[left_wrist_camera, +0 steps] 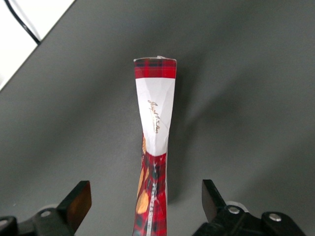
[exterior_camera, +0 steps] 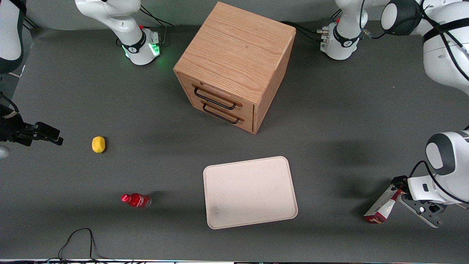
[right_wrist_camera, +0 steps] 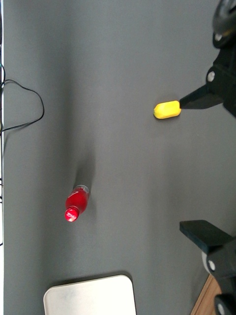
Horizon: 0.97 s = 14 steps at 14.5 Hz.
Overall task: Place red cookie box on tray
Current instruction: 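Lower the left gripper over the cookie box and close on its end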
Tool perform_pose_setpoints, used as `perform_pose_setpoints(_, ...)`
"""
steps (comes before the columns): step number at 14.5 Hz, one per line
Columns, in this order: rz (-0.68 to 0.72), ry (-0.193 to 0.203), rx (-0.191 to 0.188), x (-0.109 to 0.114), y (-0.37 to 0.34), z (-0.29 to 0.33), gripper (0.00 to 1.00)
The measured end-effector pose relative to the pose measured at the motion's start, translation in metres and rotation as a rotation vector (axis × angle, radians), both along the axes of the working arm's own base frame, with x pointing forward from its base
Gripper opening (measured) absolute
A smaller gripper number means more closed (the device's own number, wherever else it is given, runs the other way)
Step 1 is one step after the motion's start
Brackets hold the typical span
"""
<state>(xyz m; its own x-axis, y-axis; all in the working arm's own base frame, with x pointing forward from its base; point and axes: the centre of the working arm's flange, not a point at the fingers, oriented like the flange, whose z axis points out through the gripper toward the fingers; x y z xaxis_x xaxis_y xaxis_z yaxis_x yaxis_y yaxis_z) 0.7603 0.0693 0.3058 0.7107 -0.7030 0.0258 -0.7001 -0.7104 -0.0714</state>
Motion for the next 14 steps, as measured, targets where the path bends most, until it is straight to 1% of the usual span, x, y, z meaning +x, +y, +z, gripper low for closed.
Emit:
perform_pose_setpoints(6, -0.016, -0.014, -0.003, 0.001, 0.009, -0.055, 1.0)
perform_pose_setpoints(8, -0.021, -0.025, -0.01, 0.003, 0.004, -0.066, 1.0)
perform_pose_setpoints(10, -0.026, -0.027, -0.017, 0.003, 0.0, -0.072, 1.0)
perform_pose_setpoints(11, -0.027, -0.028, -0.018, 0.004, -0.001, -0.072, 0.96)
perform_pose_setpoints(12, -0.027, -0.03, -0.018, 0.004, -0.001, -0.071, 0.96)
perform_pose_setpoints(14, -0.022, -0.032, -0.024, 0.004, -0.001, -0.071, 0.82)
